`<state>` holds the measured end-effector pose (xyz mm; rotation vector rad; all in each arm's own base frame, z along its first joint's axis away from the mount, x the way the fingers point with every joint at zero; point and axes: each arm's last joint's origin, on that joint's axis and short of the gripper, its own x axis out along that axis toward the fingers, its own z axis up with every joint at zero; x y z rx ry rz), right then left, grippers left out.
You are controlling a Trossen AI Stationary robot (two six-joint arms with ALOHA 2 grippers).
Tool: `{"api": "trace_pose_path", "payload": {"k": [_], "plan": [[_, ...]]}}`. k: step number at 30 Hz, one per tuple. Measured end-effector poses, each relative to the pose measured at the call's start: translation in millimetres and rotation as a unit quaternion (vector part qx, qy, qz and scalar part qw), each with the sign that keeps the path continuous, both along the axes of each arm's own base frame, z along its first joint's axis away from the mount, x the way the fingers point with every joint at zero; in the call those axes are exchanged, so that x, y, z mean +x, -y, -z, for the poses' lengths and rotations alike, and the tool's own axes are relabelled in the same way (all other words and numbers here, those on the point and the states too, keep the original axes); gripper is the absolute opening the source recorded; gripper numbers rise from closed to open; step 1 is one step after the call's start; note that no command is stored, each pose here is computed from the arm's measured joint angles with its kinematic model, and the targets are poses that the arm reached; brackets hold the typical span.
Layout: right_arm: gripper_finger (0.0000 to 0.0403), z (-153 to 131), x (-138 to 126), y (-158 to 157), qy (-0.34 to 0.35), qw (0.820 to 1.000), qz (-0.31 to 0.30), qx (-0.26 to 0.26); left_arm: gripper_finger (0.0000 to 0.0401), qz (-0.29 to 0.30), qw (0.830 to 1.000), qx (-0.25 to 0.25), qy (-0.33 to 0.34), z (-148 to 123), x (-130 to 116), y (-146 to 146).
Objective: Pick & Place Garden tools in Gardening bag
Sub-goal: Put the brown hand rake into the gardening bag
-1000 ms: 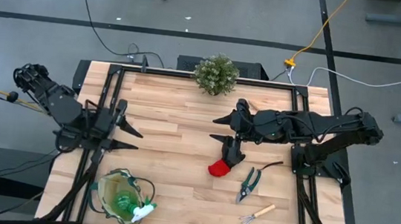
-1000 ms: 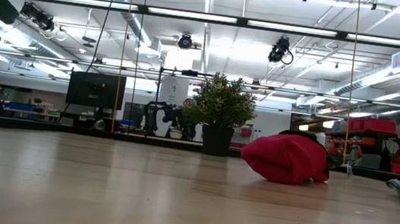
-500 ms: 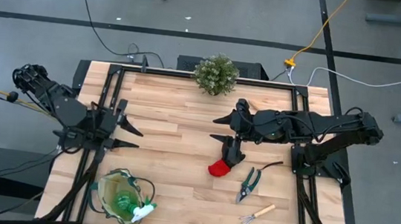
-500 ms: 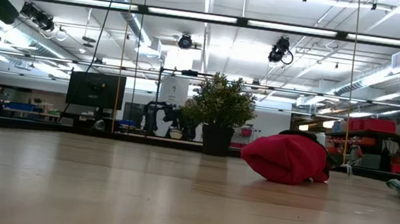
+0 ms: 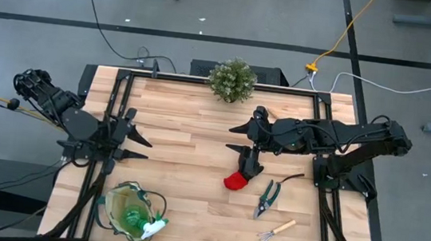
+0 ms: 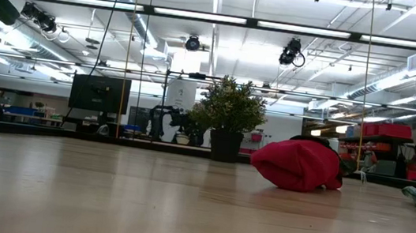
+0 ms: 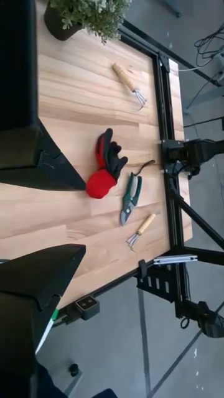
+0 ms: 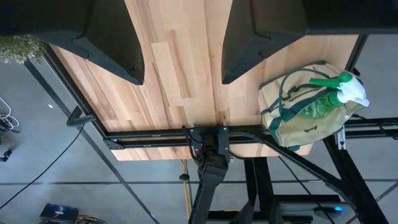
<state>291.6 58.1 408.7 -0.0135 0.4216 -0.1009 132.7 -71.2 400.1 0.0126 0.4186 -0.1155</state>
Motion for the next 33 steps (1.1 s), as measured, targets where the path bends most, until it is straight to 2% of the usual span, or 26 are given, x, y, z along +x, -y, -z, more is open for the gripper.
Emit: {"api": "trace_pose_path", "payload": {"k": [7,14,19,28,33], "plan": [[0.0217,1,-1,0,-0.007,1.0,0.003,0.004,0.015,0.007,1.0,0.001,-0.001,0,0,0],[0.0217,21,-10,3,-0.115,0.993,0.022,0.008,0.0132,0.007,1.0,0.001,0.007,-2,-5,-3],[0.0217,27,-16,5,-0.155,0.987,0.036,0.015,0.0121,0.01,1.0,0.007,0.011,-3,-7,-4],[0.0217,28,-16,9,-0.158,0.985,0.06,0.023,0.0117,0.01,1.0,0.008,0.011,-3,-6,-4],[0.0217,31,-18,25,-0.169,0.975,0.138,0.037,0.0117,0.01,1.0,0.008,0.011,-3,-6,-4]]}}
